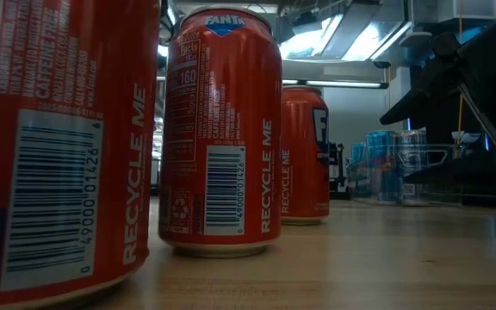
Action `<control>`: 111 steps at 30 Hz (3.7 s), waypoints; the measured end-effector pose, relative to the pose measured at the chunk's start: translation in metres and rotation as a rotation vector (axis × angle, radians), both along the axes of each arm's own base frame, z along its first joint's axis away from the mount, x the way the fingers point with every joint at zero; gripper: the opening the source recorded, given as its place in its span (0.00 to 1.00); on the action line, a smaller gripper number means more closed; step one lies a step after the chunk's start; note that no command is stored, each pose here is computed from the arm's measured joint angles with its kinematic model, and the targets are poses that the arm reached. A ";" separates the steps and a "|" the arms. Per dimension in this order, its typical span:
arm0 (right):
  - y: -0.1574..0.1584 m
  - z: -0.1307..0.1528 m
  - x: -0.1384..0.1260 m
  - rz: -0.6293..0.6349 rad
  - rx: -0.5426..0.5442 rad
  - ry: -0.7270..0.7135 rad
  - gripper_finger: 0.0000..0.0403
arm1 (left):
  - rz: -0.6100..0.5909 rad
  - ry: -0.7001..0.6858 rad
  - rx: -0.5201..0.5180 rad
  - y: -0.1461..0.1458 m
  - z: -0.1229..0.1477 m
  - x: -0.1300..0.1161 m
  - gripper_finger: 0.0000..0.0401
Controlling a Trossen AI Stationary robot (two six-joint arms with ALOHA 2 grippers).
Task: Sort soda cans
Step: Put the red soda can into the top left transparent bin
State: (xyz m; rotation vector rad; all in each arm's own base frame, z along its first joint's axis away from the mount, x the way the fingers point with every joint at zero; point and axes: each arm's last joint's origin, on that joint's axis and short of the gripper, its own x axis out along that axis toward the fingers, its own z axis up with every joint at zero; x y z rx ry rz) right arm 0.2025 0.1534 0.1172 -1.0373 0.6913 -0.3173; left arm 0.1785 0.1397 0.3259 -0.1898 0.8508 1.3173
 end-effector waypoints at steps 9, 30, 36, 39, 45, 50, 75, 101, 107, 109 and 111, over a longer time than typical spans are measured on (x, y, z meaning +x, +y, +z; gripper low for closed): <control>0.000 0.000 0.000 -0.001 -0.002 -0.002 0.93 | 0.079 -0.025 -0.031 0.034 -0.023 -0.009 0.73; 0.000 0.000 0.000 -0.001 -0.003 -0.001 0.93 | 0.145 -0.129 -0.139 0.070 -0.095 -0.026 0.73; 0.000 0.000 0.000 -0.001 -0.003 -0.001 0.93 | 0.164 -0.113 -0.165 0.069 -0.108 -0.033 0.76; 0.000 0.000 0.000 -0.001 -0.003 -0.001 0.93 | 0.157 -0.119 -0.159 0.069 -0.113 -0.033 0.80; 0.000 0.000 0.000 -0.001 -0.003 -0.001 0.93 | 0.140 -0.120 -0.141 0.069 -0.116 -0.033 0.81; 0.000 0.000 0.000 -0.001 -0.003 -0.001 0.93 | 0.142 -0.125 -0.137 0.069 -0.116 -0.033 0.83; 0.000 0.000 0.000 -0.001 -0.004 -0.001 0.93 | -0.009 -0.121 -0.124 0.047 -0.033 -0.024 0.87; 0.000 0.001 0.001 -0.005 0.002 -0.017 0.93 | -0.929 -0.694 -0.306 -0.072 0.021 0.040 0.87; 0.000 0.001 0.001 -0.005 0.001 -0.016 0.93 | -1.055 -0.701 -0.307 -0.084 0.009 0.077 0.87; 0.000 0.001 0.001 -0.005 0.002 -0.016 0.93 | -1.089 -0.711 -0.277 -0.085 0.007 0.085 0.87; 0.000 0.001 0.001 -0.005 0.002 -0.016 0.93 | -1.089 -0.724 -0.284 -0.087 0.004 0.092 0.87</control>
